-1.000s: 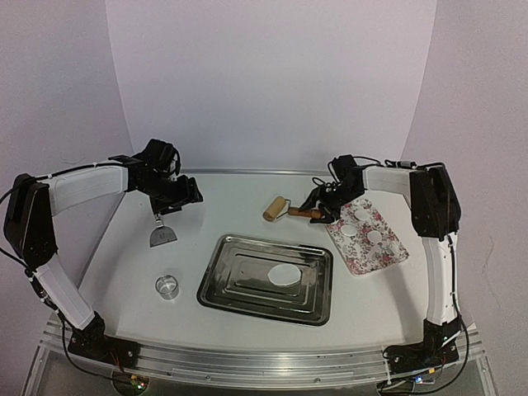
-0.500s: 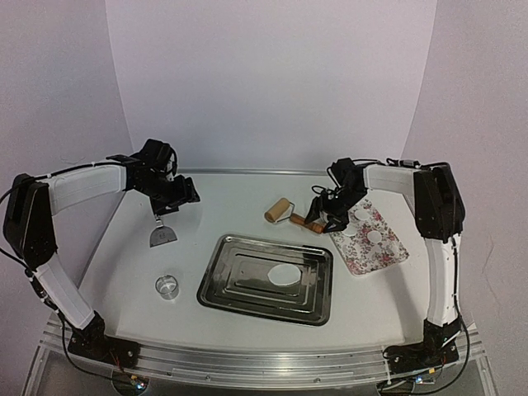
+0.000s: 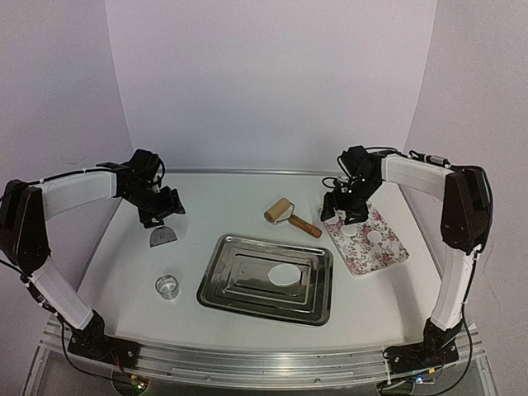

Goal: Roll out the dumpling wrappers from the dough

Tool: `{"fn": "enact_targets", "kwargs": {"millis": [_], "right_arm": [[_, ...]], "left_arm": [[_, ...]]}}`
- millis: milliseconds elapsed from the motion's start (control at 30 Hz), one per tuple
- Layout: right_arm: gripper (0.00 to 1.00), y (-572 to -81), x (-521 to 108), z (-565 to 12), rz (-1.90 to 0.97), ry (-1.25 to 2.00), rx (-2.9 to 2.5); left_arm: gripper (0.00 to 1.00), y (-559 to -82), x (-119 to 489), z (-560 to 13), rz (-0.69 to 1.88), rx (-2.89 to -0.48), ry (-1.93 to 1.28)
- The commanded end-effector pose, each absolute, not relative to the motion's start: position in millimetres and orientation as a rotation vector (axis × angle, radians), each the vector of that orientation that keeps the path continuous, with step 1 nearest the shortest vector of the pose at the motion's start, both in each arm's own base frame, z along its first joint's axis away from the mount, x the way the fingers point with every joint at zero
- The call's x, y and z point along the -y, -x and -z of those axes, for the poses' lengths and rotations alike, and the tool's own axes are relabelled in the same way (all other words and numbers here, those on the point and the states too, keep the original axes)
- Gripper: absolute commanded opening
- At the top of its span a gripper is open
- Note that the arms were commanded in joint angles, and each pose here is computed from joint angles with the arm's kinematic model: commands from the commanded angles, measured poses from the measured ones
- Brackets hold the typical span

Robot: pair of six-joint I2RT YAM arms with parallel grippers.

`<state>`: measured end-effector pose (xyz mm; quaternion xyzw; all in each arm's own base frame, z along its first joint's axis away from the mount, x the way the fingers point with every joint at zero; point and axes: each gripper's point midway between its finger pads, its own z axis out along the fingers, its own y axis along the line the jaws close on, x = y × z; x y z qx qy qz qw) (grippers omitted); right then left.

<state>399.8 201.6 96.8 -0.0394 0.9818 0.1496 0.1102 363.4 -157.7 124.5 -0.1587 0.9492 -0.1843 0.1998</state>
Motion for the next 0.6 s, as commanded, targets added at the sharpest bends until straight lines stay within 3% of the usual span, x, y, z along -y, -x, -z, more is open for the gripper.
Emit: {"fn": "enact_targets", "kwargs": {"millis": [0,100,367,567], "right_arm": [[0.86,-399.6,-193.5,-134.0,-0.475,-0.074,-2.795],[0.86,-402.7,-195.6,-140.1,-0.541,-0.212,-2.737],[0.9,-401.1,-153.6,-170.4,-0.353,-0.278,-2.51],[0.98,-399.3,-144.8,-185.9,-0.324,-0.213,-2.409]], "left_arm": [[0.74,-301.1,124.3,-95.1,0.336,-2.813,0.622],[0.7,-271.3,117.2,-90.8,0.356,-2.829,0.692],[0.68,-208.0,112.8,-77.6,0.375,-2.972,0.736],[0.68,-192.1,123.6,-61.6,0.483,-3.006,0.804]]}}
